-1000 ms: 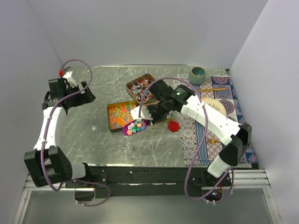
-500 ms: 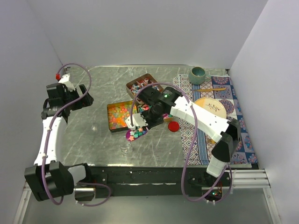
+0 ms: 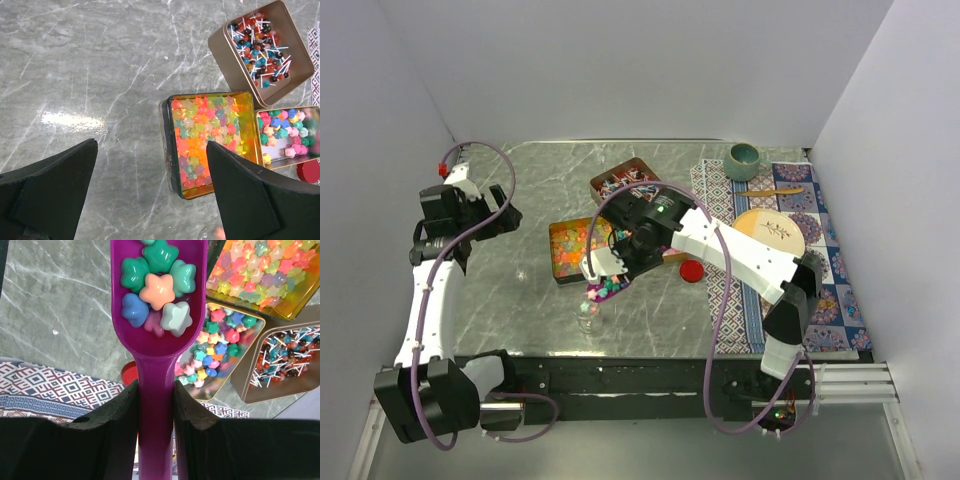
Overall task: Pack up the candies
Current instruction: Place the fake candies in the packing bottle.
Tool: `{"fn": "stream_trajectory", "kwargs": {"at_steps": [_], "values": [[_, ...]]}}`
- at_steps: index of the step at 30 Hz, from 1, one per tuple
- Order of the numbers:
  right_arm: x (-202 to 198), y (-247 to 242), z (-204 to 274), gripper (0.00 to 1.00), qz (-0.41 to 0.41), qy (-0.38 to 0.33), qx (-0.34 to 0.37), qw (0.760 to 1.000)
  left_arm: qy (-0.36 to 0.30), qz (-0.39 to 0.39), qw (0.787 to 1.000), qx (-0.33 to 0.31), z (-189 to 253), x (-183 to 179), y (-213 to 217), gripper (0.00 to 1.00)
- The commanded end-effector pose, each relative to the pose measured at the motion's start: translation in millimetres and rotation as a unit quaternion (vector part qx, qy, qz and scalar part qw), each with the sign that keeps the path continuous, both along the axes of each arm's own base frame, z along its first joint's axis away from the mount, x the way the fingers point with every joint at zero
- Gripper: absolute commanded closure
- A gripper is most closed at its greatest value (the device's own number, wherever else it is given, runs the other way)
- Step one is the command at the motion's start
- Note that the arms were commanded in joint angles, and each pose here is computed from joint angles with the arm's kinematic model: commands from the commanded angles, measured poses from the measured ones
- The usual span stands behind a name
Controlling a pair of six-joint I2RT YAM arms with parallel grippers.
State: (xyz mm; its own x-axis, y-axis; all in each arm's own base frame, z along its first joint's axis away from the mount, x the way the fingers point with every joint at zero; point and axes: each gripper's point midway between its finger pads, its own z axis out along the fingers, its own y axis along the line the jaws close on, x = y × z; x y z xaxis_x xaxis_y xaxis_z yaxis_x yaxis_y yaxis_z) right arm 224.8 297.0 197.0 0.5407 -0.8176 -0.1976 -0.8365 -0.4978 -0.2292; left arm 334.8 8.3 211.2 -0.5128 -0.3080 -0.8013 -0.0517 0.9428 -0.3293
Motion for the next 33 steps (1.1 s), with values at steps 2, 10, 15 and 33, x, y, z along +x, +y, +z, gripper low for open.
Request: {"fn": "stream_trajectory", "kwargs": {"at_steps": [2, 10, 15, 33], "values": [[5.6, 2.2, 15.1, 1.0, -0.009, -0.028, -0.004, 1.0, -0.043, -0.007, 0.999, -0.007, 22.0, 2.0, -4.4, 0.03], [6.6, 2.3, 18.5, 1.0, -0.01, -0.041, -0.019, 0.999, -0.054, -0.011, 0.998, -0.011, 26.7, 0.6, -7.1, 0.03], [7.2, 3.0, 23.3, 1.0, -0.006, -0.055, -0.025, 0.998, -0.057, -0.016, 0.998, -0.02, 27.2, 0.2, -10.7, 0.03], [6.4, -1.1, 40.5, 1.0, 0.017, -0.111, -0.068, 0.991, -0.069, -0.027, 0.997, -0.034, 34.3, -0.9, -17.2, 0.03]]}}
